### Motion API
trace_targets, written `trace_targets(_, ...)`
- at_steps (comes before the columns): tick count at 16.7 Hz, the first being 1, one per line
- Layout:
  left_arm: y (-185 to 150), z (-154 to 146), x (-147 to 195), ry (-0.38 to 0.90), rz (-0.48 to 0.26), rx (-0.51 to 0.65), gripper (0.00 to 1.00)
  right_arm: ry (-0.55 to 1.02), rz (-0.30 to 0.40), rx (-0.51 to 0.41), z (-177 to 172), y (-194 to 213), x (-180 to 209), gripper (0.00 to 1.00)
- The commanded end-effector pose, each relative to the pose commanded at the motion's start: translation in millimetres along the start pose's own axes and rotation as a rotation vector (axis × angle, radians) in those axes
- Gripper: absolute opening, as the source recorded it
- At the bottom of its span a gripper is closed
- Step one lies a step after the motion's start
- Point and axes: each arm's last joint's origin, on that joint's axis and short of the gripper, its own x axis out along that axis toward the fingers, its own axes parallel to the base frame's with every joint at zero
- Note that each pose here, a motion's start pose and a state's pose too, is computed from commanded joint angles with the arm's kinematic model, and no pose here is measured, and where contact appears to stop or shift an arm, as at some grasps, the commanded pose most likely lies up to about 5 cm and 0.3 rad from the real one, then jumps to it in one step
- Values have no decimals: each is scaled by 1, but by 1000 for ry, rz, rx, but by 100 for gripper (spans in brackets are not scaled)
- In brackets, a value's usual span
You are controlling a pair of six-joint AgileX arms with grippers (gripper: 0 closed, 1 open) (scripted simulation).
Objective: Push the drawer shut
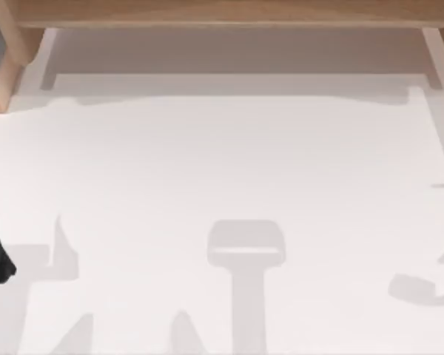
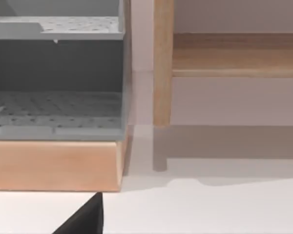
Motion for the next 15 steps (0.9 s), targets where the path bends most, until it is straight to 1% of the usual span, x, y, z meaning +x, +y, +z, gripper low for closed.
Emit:
trace_targets(5,0,0,0,0,0,0,100,-10,-14,-396,-40,6,2,100)
trace_targets(7,0,0,0,0,0,0,100,-14,-24,-533,-53,8,2,100)
trace_targets(9,0,0,0,0,0,0,100,-17,-35,-650,-64,10,2,100)
trace_targets(12,0,0,0,0,0,0,100,-18,-47,-767,-76,11,1,100)
trace_targets(13,0,0,0,0,0,0,100,-19,-49,-788,-78,12,1,100)
trace_targets(15,0,0,0,0,0,0,100,-18,-51,-797,-79,12,1,100)
